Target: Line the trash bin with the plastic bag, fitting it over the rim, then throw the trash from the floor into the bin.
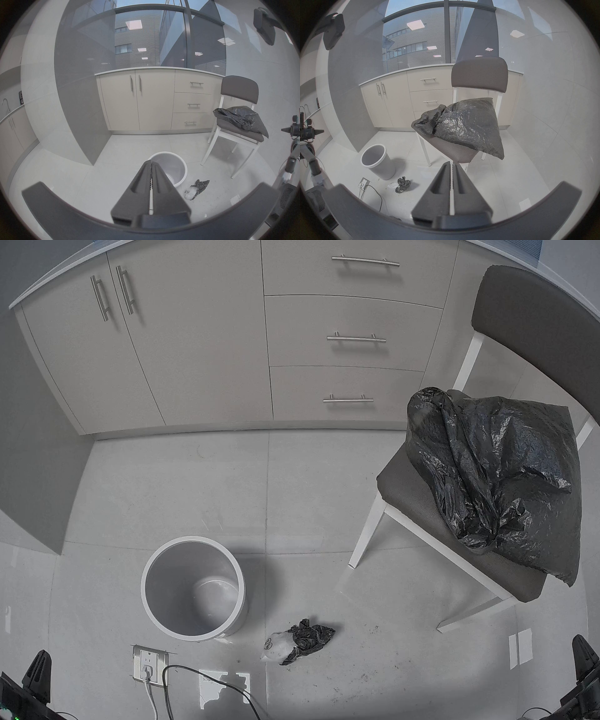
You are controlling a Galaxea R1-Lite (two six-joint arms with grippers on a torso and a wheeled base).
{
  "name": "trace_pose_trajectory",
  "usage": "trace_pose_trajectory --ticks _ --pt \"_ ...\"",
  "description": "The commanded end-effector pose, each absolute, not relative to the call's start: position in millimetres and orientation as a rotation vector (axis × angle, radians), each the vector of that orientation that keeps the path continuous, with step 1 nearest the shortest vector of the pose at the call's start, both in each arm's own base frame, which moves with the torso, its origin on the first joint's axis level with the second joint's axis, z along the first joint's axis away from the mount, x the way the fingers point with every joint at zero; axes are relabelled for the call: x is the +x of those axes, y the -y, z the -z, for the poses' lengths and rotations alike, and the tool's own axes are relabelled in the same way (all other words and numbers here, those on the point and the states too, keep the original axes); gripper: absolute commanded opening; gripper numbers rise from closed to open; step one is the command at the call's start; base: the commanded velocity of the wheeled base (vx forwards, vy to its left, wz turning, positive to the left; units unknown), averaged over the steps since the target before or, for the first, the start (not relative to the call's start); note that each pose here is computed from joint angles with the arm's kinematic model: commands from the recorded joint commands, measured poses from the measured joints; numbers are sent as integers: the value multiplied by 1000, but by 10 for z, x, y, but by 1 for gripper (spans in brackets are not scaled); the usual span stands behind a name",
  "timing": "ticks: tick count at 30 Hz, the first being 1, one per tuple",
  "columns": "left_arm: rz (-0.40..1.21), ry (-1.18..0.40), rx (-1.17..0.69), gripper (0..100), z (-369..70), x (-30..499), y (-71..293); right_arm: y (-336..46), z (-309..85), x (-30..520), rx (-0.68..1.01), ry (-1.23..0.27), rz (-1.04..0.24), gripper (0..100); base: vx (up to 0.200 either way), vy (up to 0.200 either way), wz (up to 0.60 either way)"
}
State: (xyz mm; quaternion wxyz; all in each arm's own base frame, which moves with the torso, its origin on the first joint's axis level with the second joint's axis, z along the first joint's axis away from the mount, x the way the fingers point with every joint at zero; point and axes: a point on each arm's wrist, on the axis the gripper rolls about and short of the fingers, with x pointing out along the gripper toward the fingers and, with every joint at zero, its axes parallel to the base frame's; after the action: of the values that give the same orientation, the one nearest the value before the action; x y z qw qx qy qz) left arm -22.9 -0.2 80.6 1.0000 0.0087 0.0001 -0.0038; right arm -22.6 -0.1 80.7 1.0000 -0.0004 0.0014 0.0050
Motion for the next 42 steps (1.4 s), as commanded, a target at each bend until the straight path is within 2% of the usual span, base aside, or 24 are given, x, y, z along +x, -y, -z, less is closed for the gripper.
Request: trace_pose_trajectory --ticks 1,6,7,8,10,12,16,17,18,20,22,24,25,26,27,30,33,37,40,42 --pt "12 -1 23 0 -753 -228 3 -1 -759 -228 -2 0 -9 0 0 0 0" --pt "18 28 14 0 -820 -245 4 -1 -765 -230 6 5 -11 0 0 0 0" --pt "39 142 -31 0 -1258 -356 1 -1 -765 -230 12 5 -11 0 0 0 0" --pt "71 181 -105 0 -1648 -412 -4 -1 -765 -230 12 5 -11 0 0 0 0" --pt "104 152 -269 0 -2154 -392 -13 -1 -764 -229 9 6 -9 0 0 0 0" --pt "110 83 -346 0 -2347 -361 -15 -1 -764 -229 8 6 -8 0 0 0 0" --pt "143 38 -344 0 -2351 -359 -17 0 -801 -235 21 29 -5 0 0 0 0" --pt "169 35 -344 0 -2366 -355 -12 -1 -1102 -311 101 143 -21 0 0 0 0" --pt "202 28 -351 0 -2387 -348 -6 21 -1804 -469 300 312 -82 0 0 0 0" --pt "239 22 -357 0 -2463 -317 6 55 -2604 -487 494 355 -163 0 0 0 0" --pt "249 6 -372 0 -2540 -252 14 56 -2938 -495 367 339 -151 0 0 0 0" --pt "248 -13 -389 0 -2583 -188 20 27 -2999 -248 236 236 -159 0 0 0 0" --pt "248 -13 -389 0 -2583 -188 20 27 -2999 -248 236 236 -159 0 0 0 0" --pt "228 -81 -389 0 -2586 23 37 -29 -3069 154 201 159 -186 0 0 0 0" --pt "227 -87 -388 0 -2584 44 39 -34 -3074 185 202 156 -191 0 0 0 0" --pt "189 -97 -386 0 -2628 505 61 -243 -3250 1018 232 133 -264 0 0 0 0" --pt "130 -99 -375 0 -2667 878 71 -518 -3275 1555 243 74 -259 0 0 0 0" --pt "68 -149 -292 0 -2585 1286 118 -1021 -3149 2071 264 -24 -250 0 0 0 0" --pt "81 -154 -286 0 -2564 1388 149 -1165 -3074 2244 262 -42 -241 0 0 0 0" --pt "129 -157 -284 0 -2577 1481 205 -1425 -2962 2459 256 -54 -277 0 0 0 0"
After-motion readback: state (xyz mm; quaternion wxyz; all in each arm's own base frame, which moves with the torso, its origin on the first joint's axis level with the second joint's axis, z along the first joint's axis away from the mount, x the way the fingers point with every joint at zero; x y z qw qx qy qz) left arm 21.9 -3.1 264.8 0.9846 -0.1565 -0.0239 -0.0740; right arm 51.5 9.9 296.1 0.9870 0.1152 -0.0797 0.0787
